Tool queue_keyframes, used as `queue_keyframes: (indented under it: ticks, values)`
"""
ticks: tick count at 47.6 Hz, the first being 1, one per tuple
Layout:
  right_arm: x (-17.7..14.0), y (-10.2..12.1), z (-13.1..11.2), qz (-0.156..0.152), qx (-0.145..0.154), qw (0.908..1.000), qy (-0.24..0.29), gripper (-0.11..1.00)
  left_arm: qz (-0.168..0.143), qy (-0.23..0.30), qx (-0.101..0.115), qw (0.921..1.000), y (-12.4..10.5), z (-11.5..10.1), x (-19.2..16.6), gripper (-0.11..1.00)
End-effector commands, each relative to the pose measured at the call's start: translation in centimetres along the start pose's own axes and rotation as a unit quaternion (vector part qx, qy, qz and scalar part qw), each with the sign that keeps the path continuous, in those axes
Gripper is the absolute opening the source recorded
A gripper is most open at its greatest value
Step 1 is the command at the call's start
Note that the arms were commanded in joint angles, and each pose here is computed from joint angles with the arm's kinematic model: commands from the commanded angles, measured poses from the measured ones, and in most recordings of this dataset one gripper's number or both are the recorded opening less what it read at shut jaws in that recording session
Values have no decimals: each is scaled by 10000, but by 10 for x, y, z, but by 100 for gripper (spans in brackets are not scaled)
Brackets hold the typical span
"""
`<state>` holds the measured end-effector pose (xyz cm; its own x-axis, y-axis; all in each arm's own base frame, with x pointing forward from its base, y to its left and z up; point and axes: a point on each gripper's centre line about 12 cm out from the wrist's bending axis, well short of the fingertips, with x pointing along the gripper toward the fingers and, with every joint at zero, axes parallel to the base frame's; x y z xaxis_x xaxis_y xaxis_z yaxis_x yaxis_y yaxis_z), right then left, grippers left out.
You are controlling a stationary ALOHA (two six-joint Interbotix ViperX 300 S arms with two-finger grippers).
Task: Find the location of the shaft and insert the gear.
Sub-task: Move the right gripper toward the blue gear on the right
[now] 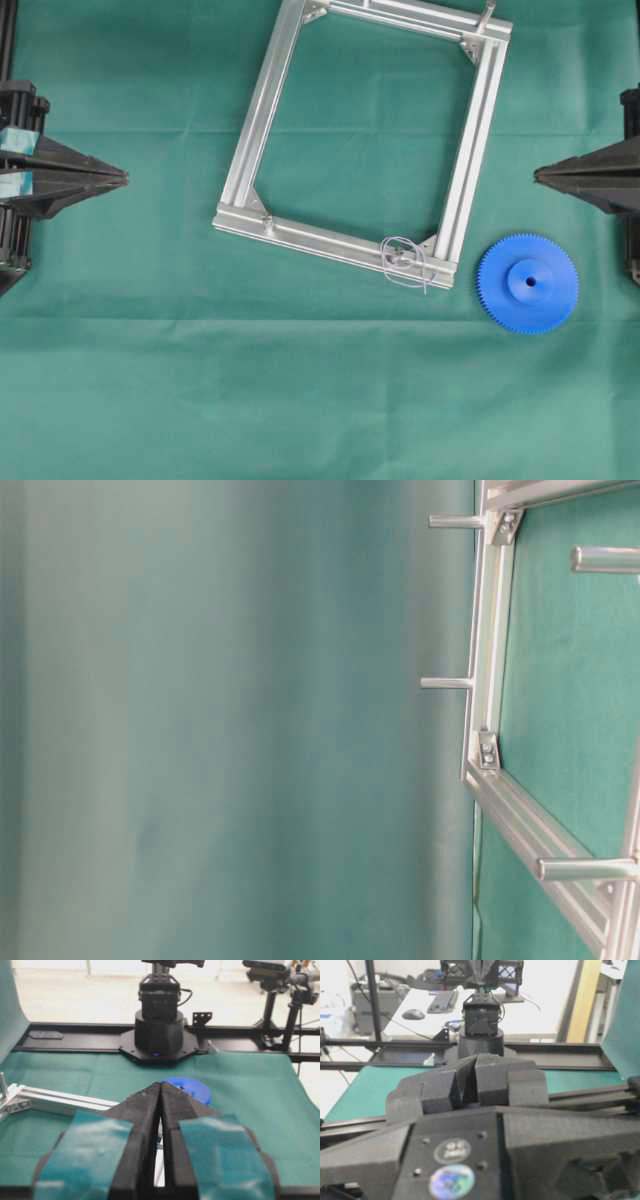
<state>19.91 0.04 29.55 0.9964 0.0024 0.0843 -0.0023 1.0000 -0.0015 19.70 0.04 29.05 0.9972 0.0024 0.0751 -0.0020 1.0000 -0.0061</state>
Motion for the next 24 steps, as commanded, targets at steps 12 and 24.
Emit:
queue_keyframes:
  ticks: [12,24]
  values:
    - [9,1,0,12,152,9954,950,0,30,146,33,9999,1,7,2,1]
    - [6,1,0,-15,286,9878,1528,3,20,215,32,9998,1,7,-1,1]
